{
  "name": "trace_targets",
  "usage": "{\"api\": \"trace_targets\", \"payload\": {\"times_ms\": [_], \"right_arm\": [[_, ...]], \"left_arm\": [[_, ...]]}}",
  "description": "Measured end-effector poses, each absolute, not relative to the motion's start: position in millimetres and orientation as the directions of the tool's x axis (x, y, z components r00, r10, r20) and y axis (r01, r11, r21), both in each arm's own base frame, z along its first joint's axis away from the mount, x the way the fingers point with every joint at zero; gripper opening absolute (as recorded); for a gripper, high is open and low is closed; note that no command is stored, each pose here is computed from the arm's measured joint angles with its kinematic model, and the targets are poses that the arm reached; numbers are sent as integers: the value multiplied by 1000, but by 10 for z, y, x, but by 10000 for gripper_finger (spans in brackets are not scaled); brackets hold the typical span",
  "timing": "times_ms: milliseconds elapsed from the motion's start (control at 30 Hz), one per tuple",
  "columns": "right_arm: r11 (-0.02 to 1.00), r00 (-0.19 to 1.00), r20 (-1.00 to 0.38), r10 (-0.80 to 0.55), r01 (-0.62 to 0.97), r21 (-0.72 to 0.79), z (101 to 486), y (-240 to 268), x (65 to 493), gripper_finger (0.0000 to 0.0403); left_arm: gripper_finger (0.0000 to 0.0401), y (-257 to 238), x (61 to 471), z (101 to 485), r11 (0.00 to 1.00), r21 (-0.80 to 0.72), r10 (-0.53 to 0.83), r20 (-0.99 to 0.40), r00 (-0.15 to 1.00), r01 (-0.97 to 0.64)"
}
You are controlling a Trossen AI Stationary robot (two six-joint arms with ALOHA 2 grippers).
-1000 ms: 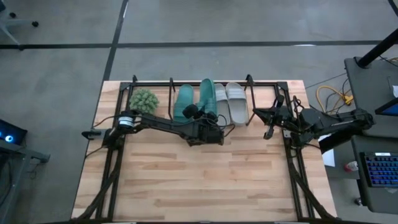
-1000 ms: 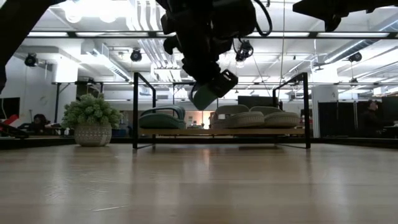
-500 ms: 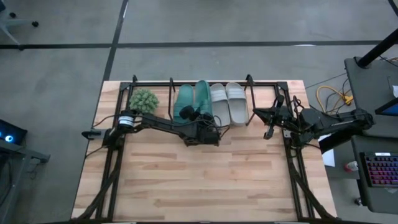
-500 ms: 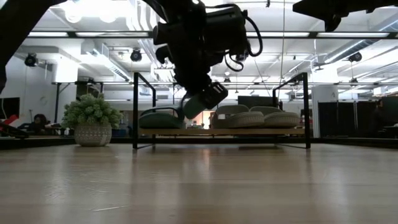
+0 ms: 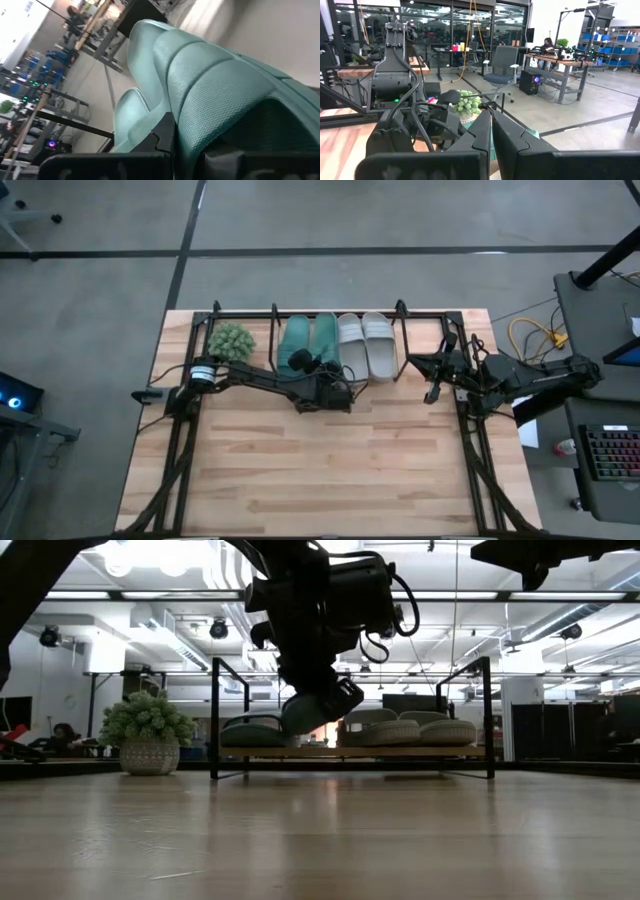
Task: Pick and place slides into the shelf
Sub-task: Put the green slide on the shelf
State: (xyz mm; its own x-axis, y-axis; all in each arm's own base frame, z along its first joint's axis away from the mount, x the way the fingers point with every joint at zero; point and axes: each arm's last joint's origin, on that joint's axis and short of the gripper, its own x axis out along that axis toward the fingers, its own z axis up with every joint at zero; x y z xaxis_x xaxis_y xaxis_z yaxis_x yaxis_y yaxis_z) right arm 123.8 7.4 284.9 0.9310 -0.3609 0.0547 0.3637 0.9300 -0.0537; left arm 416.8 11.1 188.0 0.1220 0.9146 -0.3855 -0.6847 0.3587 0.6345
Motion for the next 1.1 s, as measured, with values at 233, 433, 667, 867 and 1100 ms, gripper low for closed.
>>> {"api": "trace_targets", "payload": {"times_ms": [233, 433, 667, 867, 1100], "right_arm": [[930, 931, 54, -361, 364, -54, 2848, 74, 1238, 9], [930, 931, 54, -361, 363, -54, 2848, 74, 1238, 9], [930, 931, 55, -361, 363, -54, 2848, 74, 1238, 9], [930, 931, 55, -361, 363, -54, 2848, 74, 1238, 9], [930, 931, 54, -361, 363, -55, 2847, 74, 1239, 9]], "left_arm": [[22, 109, 4172, 1878, 382, 623, 902, -413, 128, -682], [69, 107, 4176, 1876, 394, 615, 895, -426, 133, -683], [140, 110, 4179, 1901, 404, 598, 888, -437, 142, -692], [217, 111, 4170, 1990, 447, 548, 860, -482, 170, -707], [275, 100, 4188, 2101, 504, 578, 837, -509, 199, -642]]}}
